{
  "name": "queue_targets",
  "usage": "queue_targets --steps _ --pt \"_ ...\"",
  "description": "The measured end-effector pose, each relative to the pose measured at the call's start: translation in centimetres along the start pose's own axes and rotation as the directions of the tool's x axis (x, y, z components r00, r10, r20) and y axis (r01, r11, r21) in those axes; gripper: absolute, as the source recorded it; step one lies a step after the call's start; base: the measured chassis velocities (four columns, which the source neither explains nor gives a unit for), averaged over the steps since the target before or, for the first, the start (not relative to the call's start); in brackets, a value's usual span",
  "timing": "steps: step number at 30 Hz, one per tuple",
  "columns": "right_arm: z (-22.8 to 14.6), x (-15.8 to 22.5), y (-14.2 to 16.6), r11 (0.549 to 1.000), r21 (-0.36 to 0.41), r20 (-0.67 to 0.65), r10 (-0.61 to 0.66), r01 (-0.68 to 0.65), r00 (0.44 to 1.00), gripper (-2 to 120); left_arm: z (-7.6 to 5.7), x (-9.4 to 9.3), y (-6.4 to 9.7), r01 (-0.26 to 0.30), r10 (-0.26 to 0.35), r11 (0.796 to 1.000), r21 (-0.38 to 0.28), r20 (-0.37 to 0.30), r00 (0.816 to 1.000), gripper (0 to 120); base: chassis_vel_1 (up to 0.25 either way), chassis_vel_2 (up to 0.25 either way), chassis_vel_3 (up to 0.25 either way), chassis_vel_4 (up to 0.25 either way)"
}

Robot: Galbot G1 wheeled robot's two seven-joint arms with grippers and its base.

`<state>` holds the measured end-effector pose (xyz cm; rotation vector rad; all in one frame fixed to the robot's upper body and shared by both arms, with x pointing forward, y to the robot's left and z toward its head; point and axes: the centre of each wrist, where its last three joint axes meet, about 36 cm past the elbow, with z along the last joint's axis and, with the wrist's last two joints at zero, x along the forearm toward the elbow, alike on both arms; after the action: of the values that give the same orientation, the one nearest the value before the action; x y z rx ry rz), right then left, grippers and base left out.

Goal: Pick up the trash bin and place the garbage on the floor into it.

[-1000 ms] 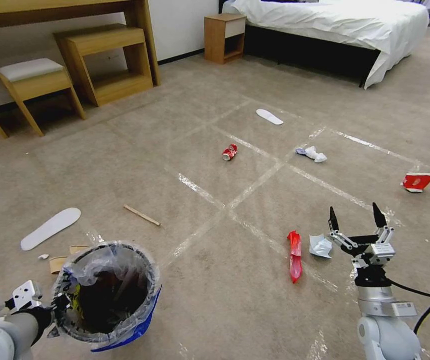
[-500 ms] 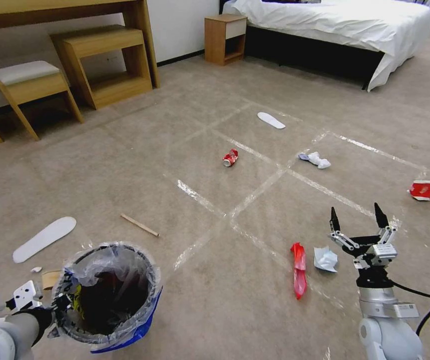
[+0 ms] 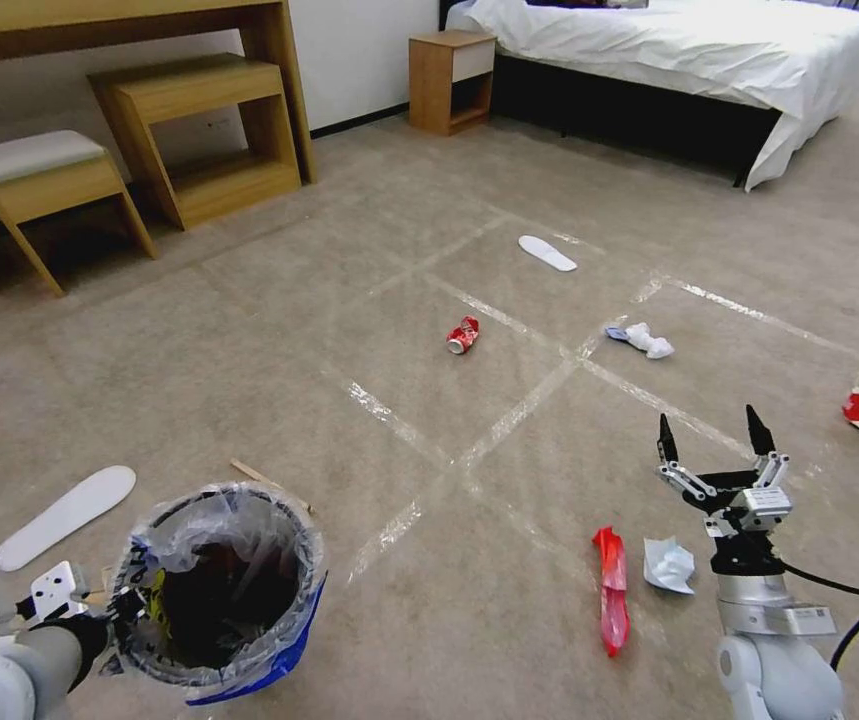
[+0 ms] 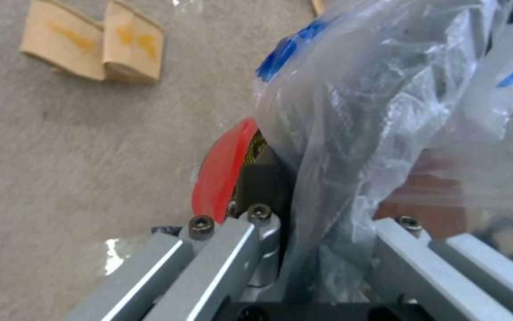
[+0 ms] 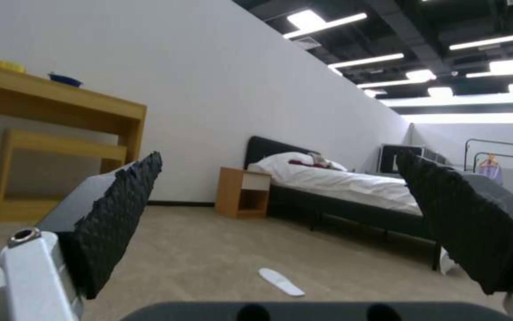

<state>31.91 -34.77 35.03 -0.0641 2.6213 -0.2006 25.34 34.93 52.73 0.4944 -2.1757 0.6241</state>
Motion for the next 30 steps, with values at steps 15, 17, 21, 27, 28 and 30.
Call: queue_targets --steps 15,17,21,27,28,30 --pt "0.1 -0.1 0.0 1.000 0.006 0.003 0.001 -0.001 1.000 100 0.1 0.1 -0.1 -0.001 0.001 1.000 0.001 0.002 1.000 0 -0.030 0.029 0.025 -0.031" --pt "0.2 -0.7 -0.4 1.000 0.011 -0.020 -0.011 0.011 1.000 100 0.1 0.1 -0.1 0.000 0.000 1.000 -0.001 0.001 1.000 0 0.000 0.000 0.000 0.000" --pt "1.5 -1.7 -1.4 1.000 0.005 -0.097 -0.022 0.023 0.995 100 0.2 0.0 -0.1 0.001 -0.001 1.000 -0.004 -0.001 1.000 0 0.000 0.000 0.000 0.000" --pt "2.9 -2.1 -2.7 0.996 -0.084 -0.263 -0.057 0.036 0.963 100 0.3 0.0 -0.1 0.005 -0.005 1.000 -0.006 -0.003 1.000 0 0.000 0.000 0.000 0.000" --pt "3.0 -2.2 -3.3 0.992 -0.112 -0.308 -0.084 0.051 0.948 100 0.3 0.0 0.0 0.006 -0.006 1.000 -0.007 -0.003 1.000 0 0.000 0.000 0.000 0.000" --pt "3.1 -2.4 -3.8 0.990 -0.125 -0.340 -0.104 0.065 0.935 100 0.3 0.0 0.0 0.006 -0.006 1.000 -0.008 -0.003 1.000 0 0.000 0.000 0.000 0.000"
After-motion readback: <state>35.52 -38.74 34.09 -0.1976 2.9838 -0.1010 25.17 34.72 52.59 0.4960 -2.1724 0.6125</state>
